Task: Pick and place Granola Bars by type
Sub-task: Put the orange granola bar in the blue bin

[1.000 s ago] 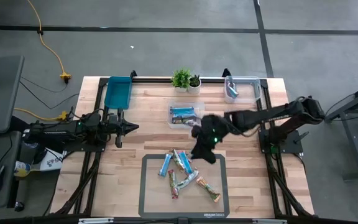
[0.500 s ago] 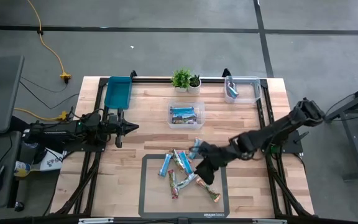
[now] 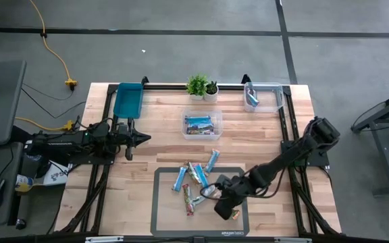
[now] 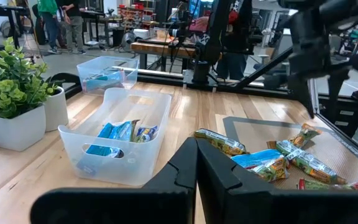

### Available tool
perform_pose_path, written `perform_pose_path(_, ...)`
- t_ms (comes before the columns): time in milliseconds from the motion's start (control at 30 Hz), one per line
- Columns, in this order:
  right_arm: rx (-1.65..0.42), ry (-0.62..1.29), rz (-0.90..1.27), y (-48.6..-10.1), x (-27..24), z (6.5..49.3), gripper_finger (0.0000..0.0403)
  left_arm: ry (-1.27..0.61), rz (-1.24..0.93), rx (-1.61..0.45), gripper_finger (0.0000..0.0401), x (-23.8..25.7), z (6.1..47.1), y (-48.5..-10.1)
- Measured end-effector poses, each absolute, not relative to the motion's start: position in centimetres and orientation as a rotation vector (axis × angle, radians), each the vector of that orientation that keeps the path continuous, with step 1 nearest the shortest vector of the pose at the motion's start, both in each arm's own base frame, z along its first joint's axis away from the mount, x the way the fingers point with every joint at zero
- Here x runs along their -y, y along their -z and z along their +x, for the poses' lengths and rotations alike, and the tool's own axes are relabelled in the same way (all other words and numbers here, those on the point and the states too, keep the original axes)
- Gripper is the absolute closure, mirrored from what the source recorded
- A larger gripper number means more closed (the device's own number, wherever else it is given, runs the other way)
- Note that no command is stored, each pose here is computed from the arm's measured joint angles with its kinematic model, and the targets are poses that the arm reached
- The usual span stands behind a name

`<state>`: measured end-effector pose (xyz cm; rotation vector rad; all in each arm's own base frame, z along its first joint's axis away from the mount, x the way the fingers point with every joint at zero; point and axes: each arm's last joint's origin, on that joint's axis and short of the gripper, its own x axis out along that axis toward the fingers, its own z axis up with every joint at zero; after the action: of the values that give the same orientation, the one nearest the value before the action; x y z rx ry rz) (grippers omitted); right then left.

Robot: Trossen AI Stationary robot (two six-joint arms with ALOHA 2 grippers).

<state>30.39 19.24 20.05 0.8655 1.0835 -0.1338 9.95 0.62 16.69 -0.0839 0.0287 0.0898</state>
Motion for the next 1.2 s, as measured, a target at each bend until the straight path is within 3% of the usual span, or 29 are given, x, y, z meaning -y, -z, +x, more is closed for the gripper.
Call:
perform_pose_path(300, -1.241, 0.155, 0.828, -18.4, -19.0, 30.1, 0.0265, -0.090, -0.084, -0.028, 0.0400, -0.6, 9.9, -16.7)
perform_pose_path(700, -1.199, 0.182, 0.789, -18.1, -18.9, 30.2, 0.0180, -0.090, -0.084, -0.028, 0.0400, -0.6, 9.9, -16.7)
perform_pose_path(1200, -1.241, 0.235, 0.709, -14.6, -19.2, 31.0, 0.0176, -0.090, -0.084, -0.028, 0.0400, -0.6, 9.9, -16.7)
